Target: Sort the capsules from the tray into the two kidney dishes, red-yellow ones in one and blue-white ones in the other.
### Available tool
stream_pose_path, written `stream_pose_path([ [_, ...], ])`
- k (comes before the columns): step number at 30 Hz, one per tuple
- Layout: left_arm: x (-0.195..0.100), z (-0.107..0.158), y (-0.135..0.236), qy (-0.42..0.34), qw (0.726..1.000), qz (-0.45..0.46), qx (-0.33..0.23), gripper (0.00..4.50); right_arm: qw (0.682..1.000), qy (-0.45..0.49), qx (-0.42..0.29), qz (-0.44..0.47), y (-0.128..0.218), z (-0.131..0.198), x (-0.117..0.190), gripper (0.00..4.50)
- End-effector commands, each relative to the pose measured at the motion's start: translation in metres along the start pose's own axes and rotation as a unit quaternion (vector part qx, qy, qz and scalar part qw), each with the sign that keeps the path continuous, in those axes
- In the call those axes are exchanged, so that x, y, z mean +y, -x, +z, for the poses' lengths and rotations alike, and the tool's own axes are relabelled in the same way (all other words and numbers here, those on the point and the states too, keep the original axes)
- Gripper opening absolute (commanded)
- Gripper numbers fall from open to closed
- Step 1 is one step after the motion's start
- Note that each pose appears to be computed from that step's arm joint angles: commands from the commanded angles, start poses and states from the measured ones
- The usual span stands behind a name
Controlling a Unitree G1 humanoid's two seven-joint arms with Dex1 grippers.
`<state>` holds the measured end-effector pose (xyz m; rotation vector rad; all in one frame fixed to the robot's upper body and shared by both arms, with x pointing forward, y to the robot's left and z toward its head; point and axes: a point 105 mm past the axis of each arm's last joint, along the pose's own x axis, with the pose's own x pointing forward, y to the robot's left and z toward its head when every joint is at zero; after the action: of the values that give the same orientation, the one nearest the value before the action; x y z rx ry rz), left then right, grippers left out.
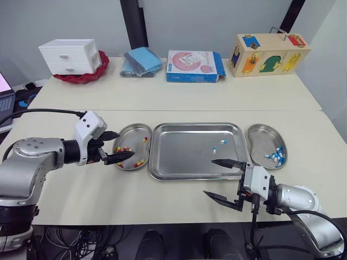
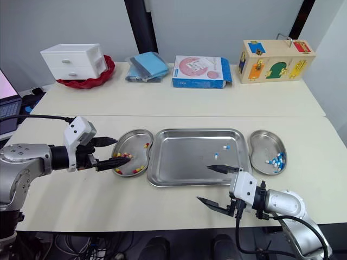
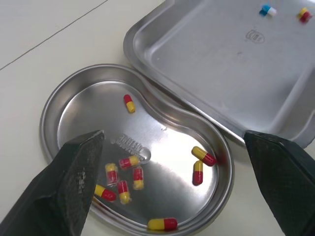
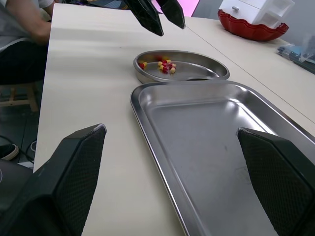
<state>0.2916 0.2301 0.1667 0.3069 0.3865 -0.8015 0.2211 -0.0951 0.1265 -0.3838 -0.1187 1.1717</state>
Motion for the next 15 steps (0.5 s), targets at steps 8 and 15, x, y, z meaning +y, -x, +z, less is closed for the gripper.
stream_pose_path([
  [8,-0.001,-0.012,0.029,0.045,0.982,0.129,-0.127,4.49,0.992,-0.021,0.054,-0.109,0.043,0.001,-0.018,4.5],
  [15,-0.005,-0.074,0.054,0.113,0.956,0.247,-0.112,4.49,0.968,-0.058,0.137,-0.205,0.122,-0.019,-0.039,4.5],
])
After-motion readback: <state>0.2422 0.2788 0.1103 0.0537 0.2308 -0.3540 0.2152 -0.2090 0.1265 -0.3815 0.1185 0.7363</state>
